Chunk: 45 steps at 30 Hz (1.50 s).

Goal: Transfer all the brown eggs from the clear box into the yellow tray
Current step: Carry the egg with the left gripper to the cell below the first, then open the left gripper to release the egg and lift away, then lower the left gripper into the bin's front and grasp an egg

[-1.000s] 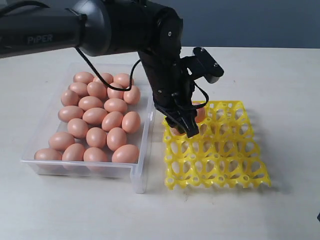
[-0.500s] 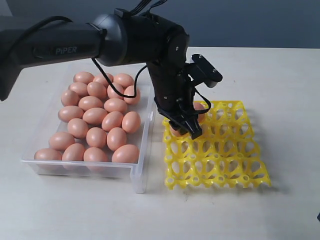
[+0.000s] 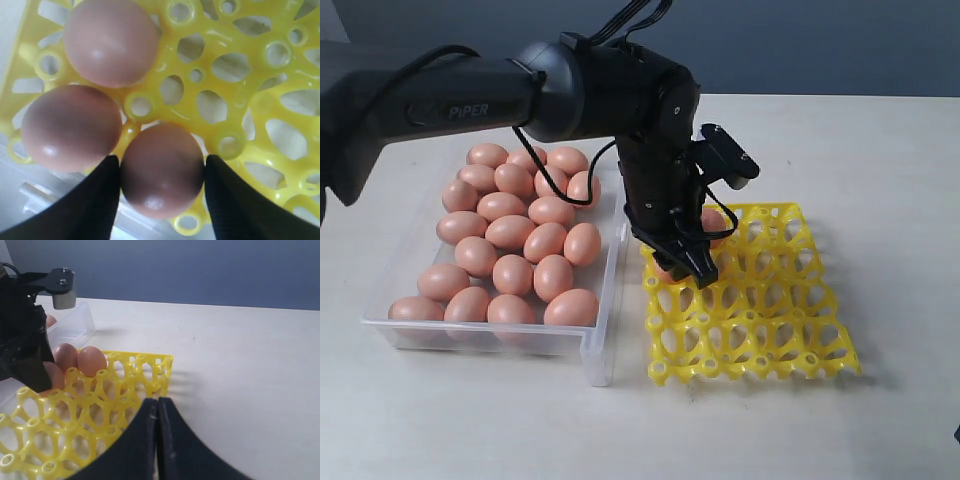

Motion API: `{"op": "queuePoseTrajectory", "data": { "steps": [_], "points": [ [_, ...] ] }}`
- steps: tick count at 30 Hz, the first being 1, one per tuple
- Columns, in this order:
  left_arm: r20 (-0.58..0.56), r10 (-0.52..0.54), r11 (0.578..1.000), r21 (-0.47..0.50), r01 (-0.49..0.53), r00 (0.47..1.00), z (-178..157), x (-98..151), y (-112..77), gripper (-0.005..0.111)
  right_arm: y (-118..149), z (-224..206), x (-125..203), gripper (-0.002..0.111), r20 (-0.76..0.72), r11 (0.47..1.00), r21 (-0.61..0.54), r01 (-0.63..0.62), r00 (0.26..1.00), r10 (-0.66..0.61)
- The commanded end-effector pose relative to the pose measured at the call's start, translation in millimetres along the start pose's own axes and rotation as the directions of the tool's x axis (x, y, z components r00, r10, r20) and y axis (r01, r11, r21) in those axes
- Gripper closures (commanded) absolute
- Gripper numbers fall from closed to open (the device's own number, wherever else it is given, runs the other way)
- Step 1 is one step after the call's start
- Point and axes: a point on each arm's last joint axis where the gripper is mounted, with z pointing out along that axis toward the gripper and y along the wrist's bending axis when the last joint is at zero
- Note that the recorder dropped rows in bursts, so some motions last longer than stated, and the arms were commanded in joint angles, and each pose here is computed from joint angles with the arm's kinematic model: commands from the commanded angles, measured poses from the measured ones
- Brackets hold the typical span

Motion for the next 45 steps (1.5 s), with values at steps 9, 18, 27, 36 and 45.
{"op": "queuePoseTrajectory", "data": {
  "steps": [9, 18, 27, 36, 45],
  "points": [
    [-0.040, 0.007, 1.000, -0.024, -0.008, 0.999, 2, 2, 0.6, 0.050, 0, 0, -2, 0.107, 0.014, 1.000, -0.001, 0.002, 1.000, -0.002],
    [-0.020, 0.021, 0.997, -0.068, -0.022, 1.000, -25, 3, 2.6, 0.042, 0, 0, -2, 0.107, 0.014, 1.000, -0.001, 0.002, 1.000, -0.002],
    [0.069, 0.008, 0.990, -0.144, 0.002, 0.998, -74, 4, 5.9, 0.042, 0, 0, -2, 0.107, 0.014, 1.000, -0.001, 0.002, 1.000, -0.002],
    [0.080, -0.292, 0.949, -0.102, 0.299, 0.953, -122, 44, 59.1, 0.048, 0, 0, -2, 0.107, 0.014, 1.000, -0.001, 0.002, 1.000, -0.002],
    [-0.075, -0.415, 0.910, -0.033, 0.414, 0.907, -101, 102, 101.0, 0.050, 0, 0, -2, 0.107, 0.014, 1.000, -0.001, 0.002, 1.000, -0.002]
  ]
}}
